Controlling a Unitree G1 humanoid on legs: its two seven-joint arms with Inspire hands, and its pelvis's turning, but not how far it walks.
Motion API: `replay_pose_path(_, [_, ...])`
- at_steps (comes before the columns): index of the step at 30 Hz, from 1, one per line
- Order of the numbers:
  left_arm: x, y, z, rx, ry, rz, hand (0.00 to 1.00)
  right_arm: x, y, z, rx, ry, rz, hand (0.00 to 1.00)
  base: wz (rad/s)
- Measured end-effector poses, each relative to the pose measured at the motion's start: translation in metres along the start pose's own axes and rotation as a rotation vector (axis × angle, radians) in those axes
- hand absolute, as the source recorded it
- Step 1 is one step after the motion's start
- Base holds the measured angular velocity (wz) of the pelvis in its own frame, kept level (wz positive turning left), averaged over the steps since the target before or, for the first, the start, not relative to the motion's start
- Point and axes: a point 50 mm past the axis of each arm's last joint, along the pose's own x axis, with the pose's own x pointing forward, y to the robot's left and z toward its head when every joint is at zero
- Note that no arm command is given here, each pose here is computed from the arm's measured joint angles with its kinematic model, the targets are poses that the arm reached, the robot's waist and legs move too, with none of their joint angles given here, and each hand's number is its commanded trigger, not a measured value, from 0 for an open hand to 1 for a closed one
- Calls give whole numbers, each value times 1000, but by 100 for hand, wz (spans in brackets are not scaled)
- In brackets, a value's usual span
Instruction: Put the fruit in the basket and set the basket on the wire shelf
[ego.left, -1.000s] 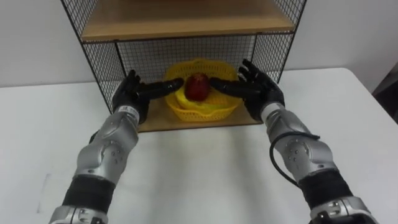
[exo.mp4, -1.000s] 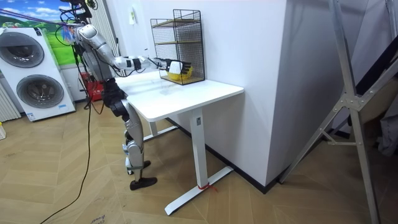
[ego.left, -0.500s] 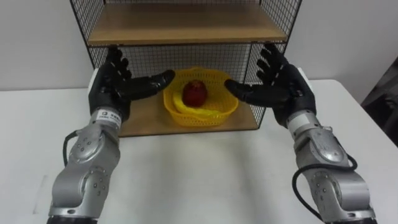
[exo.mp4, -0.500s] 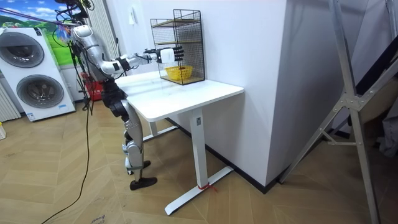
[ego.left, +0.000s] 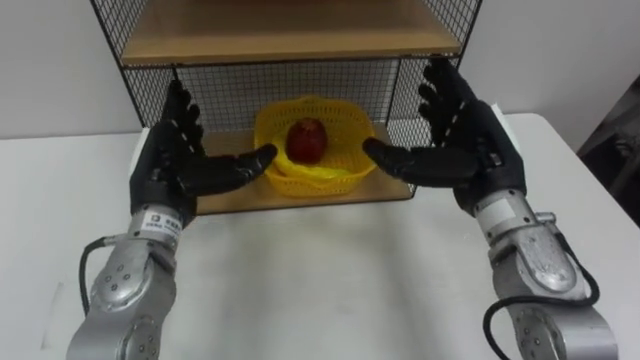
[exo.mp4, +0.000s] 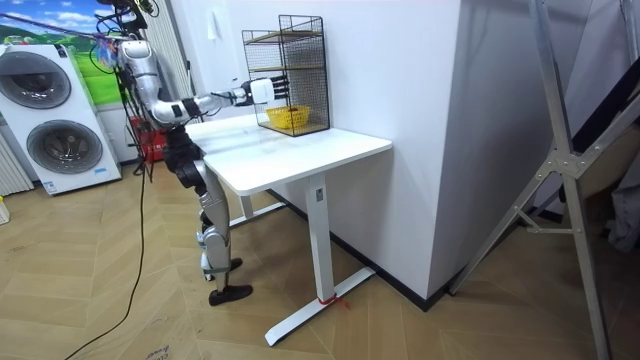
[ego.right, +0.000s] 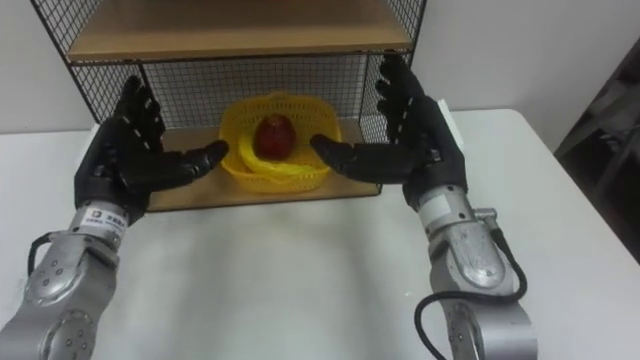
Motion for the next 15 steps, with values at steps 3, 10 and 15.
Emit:
replay_pose_path(3, [-15,1,-9,-7,34,-27,0,-14,0,-3,2,-4,-4,0,0])
replay_pose_path(10, [-42,1,-11,-11,-16,-31,0,-43,-3,-15,-26,28,-24,0,0])
replay_pose_path(15, [-65,13,-25,-97,37,32,0,-52,-6,-19,-36,34,-44,0,0])
